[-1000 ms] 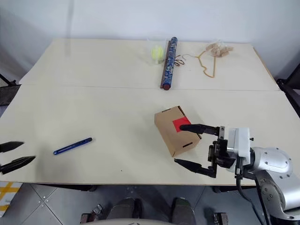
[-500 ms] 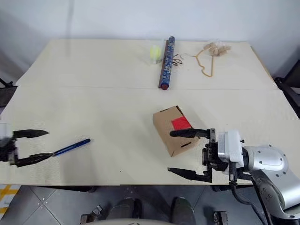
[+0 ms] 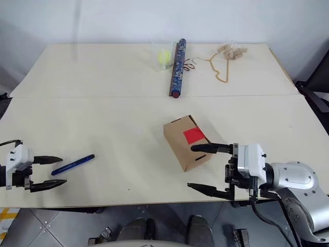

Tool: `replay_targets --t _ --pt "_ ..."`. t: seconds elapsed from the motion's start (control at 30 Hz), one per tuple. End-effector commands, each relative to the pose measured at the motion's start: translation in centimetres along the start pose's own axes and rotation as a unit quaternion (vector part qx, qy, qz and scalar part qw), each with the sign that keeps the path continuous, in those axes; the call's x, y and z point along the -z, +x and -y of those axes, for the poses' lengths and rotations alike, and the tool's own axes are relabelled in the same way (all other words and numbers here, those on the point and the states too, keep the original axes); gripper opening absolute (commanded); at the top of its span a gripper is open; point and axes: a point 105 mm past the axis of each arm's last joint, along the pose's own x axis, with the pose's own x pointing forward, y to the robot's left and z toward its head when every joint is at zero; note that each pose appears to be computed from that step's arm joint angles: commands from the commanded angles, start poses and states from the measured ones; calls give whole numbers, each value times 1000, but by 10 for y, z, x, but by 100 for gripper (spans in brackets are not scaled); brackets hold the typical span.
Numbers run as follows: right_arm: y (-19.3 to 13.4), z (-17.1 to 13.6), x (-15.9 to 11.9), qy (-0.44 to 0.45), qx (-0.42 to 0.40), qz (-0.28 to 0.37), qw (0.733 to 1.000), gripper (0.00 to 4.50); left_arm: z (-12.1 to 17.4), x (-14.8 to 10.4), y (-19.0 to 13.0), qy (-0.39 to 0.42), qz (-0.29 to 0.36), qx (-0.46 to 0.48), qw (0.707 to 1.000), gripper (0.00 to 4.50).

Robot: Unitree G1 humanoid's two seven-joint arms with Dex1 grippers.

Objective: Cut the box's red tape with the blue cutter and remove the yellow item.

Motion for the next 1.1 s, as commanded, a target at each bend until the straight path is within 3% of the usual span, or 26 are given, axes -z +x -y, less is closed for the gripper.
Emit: replay_targets --t 0.03,0.23,0.4,0.57,1.0,1.1 --pt "0 0 -8 -26 -1 3 1000 450 5 13 5 -19 -12 4 1000 388" --pt "2 2 -9 -28 -3 3 1000 450 8 17 17 -31 -6 4 999 211" --pt "5 4 -10 -27 -7 6 1000 450 11 19 22 -32 -7 11 999 211" --pt "8 4 -11 -27 -13 10 1000 450 14 21 27 -35 -5 18 999 97" --pt "11 5 -11 -24 -16 12 1000 450 19 9 38 -25 4 37 999 97" --pt "10 6 -11 -24 -14 12 1000 450 21 6 41 -23 8 43 999 45"
